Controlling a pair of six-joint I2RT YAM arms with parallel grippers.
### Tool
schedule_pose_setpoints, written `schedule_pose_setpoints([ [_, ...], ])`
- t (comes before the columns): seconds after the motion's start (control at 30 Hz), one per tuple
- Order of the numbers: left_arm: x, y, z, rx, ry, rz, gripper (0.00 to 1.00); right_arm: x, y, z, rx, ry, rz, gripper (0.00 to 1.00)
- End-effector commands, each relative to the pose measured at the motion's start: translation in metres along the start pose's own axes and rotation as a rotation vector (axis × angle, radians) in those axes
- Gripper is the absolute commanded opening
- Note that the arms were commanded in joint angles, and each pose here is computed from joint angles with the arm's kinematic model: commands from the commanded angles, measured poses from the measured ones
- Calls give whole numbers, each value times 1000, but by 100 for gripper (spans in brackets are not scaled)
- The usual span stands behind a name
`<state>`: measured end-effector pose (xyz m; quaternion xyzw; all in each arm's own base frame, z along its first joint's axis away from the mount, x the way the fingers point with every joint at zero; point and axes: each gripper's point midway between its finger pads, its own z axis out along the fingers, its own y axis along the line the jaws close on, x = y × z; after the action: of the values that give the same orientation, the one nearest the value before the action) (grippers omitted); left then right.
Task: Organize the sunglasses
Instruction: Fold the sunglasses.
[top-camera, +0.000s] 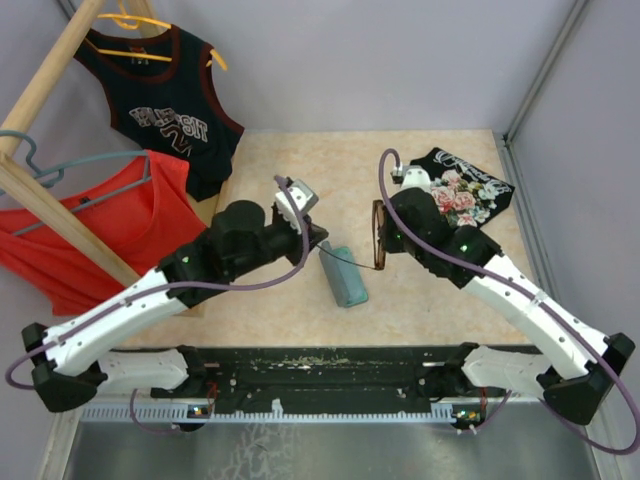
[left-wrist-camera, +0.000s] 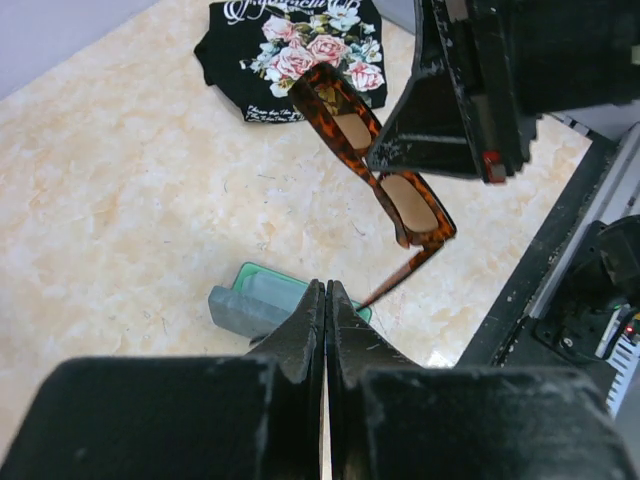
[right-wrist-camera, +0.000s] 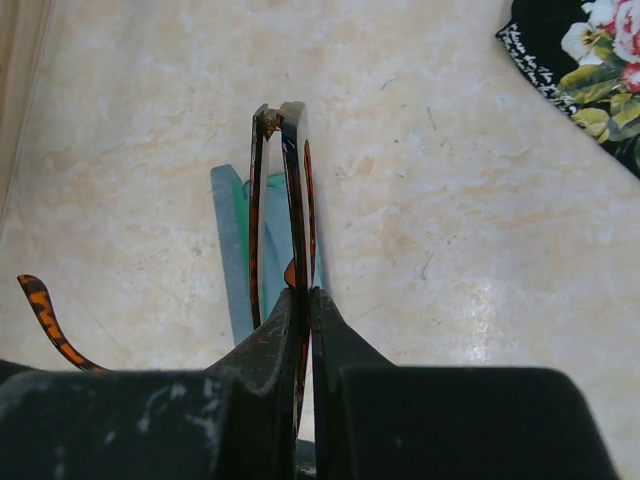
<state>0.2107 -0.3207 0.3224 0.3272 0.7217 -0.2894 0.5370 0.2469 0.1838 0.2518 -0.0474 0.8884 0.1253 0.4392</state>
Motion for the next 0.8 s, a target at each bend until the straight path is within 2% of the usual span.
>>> schedule_pose_setpoints([
  [0.0, 12, -1, -24, 12, 48, -10, 0, -32, -7, -7, 15, -89, 16, 0],
  [0.27, 64, -16, -19, 95, 178, -25, 0, -59, 5, 4, 17, -98, -6, 0],
  [0.43, 83, -20, -5, 104, 229, -21, 0, -64, 13, 4, -13, -90, -6, 0],
  [0.77, 69, -8, 22, 5, 155, -44, 0, -49, 21, 7, -64, -44, -2, 0],
])
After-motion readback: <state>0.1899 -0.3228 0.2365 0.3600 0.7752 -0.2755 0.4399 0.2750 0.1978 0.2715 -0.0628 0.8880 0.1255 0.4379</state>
